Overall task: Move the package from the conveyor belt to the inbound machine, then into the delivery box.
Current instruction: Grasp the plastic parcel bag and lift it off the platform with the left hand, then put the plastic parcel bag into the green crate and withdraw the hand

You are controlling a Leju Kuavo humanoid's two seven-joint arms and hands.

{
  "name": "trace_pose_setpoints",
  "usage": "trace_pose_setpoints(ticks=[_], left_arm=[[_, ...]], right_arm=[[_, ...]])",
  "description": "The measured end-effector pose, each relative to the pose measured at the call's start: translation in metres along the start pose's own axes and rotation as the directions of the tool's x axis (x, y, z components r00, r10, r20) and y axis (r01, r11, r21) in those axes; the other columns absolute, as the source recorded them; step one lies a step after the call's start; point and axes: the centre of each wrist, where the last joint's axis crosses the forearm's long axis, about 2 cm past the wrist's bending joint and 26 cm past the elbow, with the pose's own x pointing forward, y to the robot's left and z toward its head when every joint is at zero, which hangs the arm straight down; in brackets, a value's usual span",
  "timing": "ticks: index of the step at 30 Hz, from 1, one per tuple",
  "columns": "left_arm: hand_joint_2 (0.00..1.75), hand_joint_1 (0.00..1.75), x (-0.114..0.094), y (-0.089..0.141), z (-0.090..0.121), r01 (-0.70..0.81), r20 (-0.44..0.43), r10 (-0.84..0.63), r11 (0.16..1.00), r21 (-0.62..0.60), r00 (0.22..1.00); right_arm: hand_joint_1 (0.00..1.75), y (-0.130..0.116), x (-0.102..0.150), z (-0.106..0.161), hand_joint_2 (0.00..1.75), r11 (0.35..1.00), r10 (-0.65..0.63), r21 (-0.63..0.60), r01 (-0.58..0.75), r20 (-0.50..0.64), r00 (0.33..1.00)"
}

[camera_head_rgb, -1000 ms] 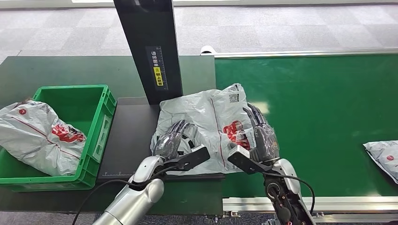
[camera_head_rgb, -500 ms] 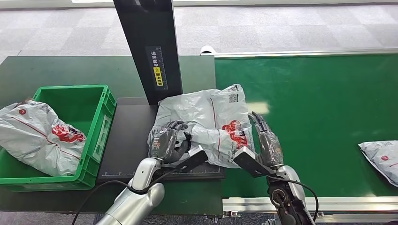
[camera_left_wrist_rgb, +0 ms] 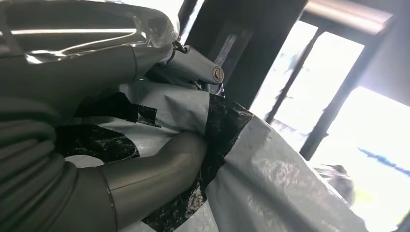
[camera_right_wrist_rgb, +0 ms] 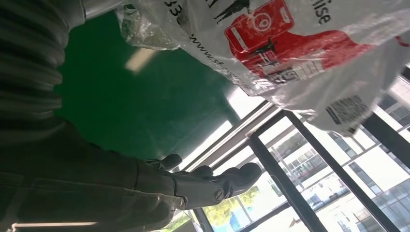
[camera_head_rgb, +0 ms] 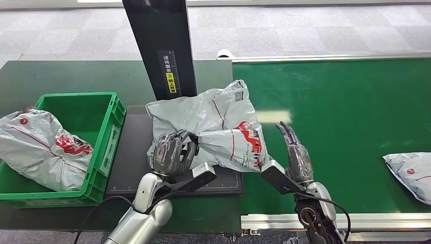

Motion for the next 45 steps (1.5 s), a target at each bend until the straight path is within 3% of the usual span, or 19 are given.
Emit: trace_pose_setpoints(ticks=[2, 4, 13, 19, 25, 32, 38, 45], left_arm=[[0.0, 1.75, 0.0, 0.012, -0.006, -0.022, 0.108, 0.011, 0.995, 0.097, 0.994], [0.0, 1.75, -0.005, 0.028, -0.012, -0.035, 0.135, 0.006, 0.978, 0.207, 0.991], [0.0, 1.75, -0.042, 0.113, -0.02, 0.047, -0.042, -0.027, 0.798, 0.6, 0.999], [0.0, 1.75, -0.055, 0.18, -0.013, 0.196, -0.116, -0.166, 0.632, 0.75, 0.979], [0.0, 1.75, -0.066, 0.215, 0.002, 0.385, -0.224, -0.337, 0.554, 0.738, 0.914], [0.0, 1.75, -0.083, 0.23, 0.024, 0.516, -0.349, -0.391, 0.508, 0.689, 0.851], [0.0, 1.75, -0.099, 0.225, 0.041, 0.617, -0.446, -0.427, 0.527, 0.585, 0.787], [0.0, 1.75, -0.117, 0.199, 0.054, 0.662, -0.53, -0.426, 0.623, 0.416, 0.733]], right_arm=[[0.0, -0.001, -0.001, 0.001, 1.75, 1.0, -0.006, -0.012, 0.006, 0.003, 1.0], [0.0, -0.002, -0.002, 0.002, 1.75, 1.0, -0.007, -0.026, 0.007, 0.003, 1.0], [0.0, 0.0, -0.008, 0.019, 1.75, 0.999, 0.003, -0.039, -0.004, -0.022, 1.0], [0.0, 0.001, -0.01, 0.025, 1.75, 0.999, 0.008, -0.041, -0.009, -0.034, 0.999], [0.0, 0.002, -0.012, 0.034, 1.75, 0.999, 0.013, -0.041, -0.015, -0.045, 0.999], [0.0, 0.002, -0.01, 0.047, 1.75, 0.999, 0.023, -0.034, -0.025, -0.06, 0.998], [0.0, 0.0, -0.008, 0.053, 1.75, 0.999, 0.037, -0.029, -0.039, -0.067, 0.997], [0.0, -0.003, -0.004, 0.053, 1.75, 0.998, 0.044, -0.031, -0.046, -0.07, 0.997]])
